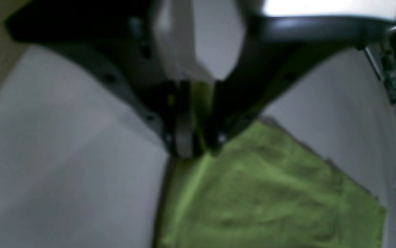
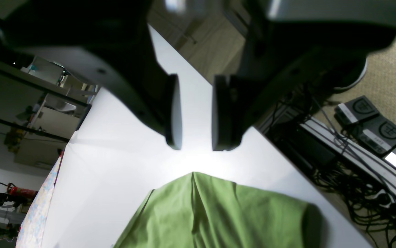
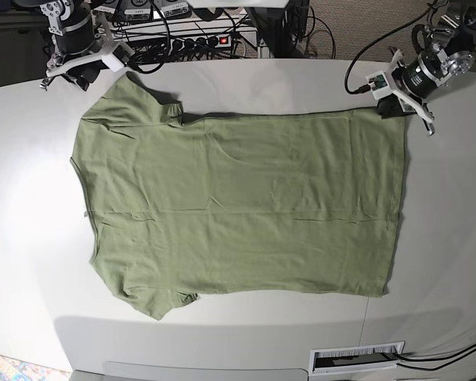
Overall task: Fold the T-shirt properly
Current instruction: 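Lower both grippers onto the shirt's shoulder corners beside the collar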
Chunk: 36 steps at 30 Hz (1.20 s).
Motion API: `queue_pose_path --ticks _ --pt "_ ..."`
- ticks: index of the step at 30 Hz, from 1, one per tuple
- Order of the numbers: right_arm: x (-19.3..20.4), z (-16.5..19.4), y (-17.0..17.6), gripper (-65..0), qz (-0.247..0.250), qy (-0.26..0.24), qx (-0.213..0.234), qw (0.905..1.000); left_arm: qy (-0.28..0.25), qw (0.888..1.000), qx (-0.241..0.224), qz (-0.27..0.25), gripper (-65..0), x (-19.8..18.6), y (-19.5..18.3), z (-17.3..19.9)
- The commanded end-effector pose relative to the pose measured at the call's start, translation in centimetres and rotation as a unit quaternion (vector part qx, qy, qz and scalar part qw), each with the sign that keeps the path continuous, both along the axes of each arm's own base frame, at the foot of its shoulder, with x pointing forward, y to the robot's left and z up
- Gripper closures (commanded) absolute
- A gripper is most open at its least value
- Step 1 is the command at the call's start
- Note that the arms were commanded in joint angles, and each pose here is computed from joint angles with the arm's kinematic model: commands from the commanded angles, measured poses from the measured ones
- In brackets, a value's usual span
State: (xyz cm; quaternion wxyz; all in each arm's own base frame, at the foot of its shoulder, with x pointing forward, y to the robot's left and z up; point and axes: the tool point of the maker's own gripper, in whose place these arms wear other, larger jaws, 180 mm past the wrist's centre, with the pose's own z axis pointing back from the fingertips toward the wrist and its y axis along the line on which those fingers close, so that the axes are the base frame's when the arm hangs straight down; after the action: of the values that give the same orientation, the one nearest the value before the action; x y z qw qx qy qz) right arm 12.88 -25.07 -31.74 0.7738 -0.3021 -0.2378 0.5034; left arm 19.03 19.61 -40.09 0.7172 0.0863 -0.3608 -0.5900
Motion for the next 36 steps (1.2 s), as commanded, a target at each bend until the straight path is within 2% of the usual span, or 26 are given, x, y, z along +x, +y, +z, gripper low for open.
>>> queue_pose_path --ticks 1,4,14,17,19,23,28,36 --pt "0.5 0.9 0.0 -16.2 0.006 -0.016 -0.006 0.9998 -0.004 1.000 0.003 -0.005 -3.9 0.2 0.2 0.4" --pt "0.6 0.9 0.0 -16.2 0.007 -0.017 -0.008 0.9998 -0.008 1.000 0.008 0.000 0.0 0.8 0.7 0.3" --pt "0.9 1.6 -0.7 -16.1 0.014 -0.030 -0.045 0.9984 0.000 1.000 0.019 0.006 0.0 0.5 1.2 -0.1" --pt "0.5 0.9 0.0 -16.2 0.010 -0.014 -0.012 0.9998 0.008 1.000 0.011 0.000 0.0 -0.6 0.5 -0.1" --pt "0.0 0.1 0.8 -16.6 0.027 0.009 0.006 0.9996 0.009 1.000 0.007 -0.005 0.0 -1.0 0.0 0.1" --pt "-0.3 -0.7 1.8 -25.0 0.040 0.036 0.036 0.9979 0.006 1.000 0.001 -0.011 0.0 -1.1 -0.5 0.5" --pt "-0.5 -2.1 2.6 -24.9 0.052 0.070 0.067 0.9940 0.012 1.000 0.001 -0.014 0.0 -1.3 -0.6 0.4" --pt "-0.1 -4.6 1.7 -24.9 0.030 0.092 0.101 0.9901 0.012 1.000 0.001 -0.014 0.0 -1.3 -0.6 0.4"
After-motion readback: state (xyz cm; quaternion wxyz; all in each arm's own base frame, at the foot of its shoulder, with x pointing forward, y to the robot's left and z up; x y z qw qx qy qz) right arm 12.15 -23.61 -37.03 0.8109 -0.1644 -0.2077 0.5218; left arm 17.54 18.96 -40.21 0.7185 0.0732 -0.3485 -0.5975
